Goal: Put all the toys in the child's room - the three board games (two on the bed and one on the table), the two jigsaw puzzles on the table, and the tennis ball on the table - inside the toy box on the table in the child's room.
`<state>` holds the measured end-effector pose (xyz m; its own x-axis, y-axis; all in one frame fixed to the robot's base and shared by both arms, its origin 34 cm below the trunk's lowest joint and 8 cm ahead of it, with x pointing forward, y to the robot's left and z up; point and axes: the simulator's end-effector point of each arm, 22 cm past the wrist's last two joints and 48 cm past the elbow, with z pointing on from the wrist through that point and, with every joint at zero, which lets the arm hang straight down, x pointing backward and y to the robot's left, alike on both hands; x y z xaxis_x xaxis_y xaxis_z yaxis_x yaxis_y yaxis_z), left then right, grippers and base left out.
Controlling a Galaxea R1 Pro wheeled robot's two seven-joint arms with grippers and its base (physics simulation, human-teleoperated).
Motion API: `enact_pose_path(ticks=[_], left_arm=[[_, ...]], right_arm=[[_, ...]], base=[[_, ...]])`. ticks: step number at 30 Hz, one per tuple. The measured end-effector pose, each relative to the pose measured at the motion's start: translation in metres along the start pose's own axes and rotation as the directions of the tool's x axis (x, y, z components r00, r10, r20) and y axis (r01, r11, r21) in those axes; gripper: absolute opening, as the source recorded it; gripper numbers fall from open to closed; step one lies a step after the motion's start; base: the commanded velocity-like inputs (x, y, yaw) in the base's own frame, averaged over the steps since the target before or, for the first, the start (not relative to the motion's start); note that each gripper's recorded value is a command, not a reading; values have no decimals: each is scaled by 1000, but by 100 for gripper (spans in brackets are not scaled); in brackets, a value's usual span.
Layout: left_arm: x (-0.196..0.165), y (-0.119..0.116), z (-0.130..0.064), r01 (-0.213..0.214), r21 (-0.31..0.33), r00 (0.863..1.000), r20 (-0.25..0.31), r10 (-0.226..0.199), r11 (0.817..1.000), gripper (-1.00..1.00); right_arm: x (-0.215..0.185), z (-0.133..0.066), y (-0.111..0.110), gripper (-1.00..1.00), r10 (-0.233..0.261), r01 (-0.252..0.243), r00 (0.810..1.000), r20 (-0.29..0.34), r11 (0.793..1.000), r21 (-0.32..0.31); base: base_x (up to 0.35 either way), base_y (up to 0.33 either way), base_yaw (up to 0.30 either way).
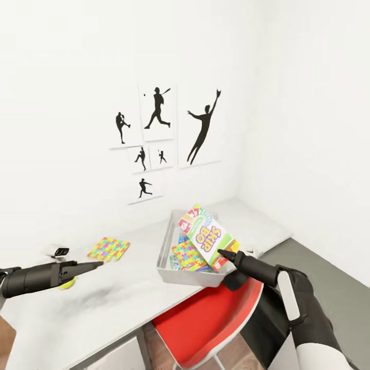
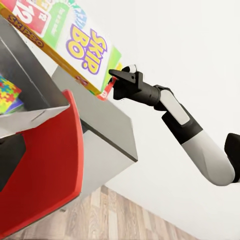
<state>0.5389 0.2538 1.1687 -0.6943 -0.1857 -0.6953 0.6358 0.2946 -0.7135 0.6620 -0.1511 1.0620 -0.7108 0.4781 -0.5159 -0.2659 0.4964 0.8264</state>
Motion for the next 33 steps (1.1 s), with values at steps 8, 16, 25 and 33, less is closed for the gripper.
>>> enact_pose_path(ticks=[8, 16, 25, 33], left_arm=[[0, 0, 1, -1, 0, 1000, -2, 1, 1000, 100], [0, 0, 0, -1, 1, 1000, -2, 1, 1000, 100], [1, 0, 2, 0, 5, 1000, -1, 0, 1000, 100], [1, -1, 2, 0, 5, 1000, 1, 0, 1000, 100]], right_arm=[[-1, -1, 0, -100, 12, -12, 1000, 6, 1000, -10], [-2, -1, 2, -100, 20, -19, 1000, 9, 1000, -18], [-44, 49, 8, -100, 72, -69, 996, -53, 995, 70], [-97, 85, 19, -100, 173, -173, 985, 8, 981, 92]], base=[[-83, 265, -42], [-9, 36, -162], [0, 0, -5], [0, 113, 0]])
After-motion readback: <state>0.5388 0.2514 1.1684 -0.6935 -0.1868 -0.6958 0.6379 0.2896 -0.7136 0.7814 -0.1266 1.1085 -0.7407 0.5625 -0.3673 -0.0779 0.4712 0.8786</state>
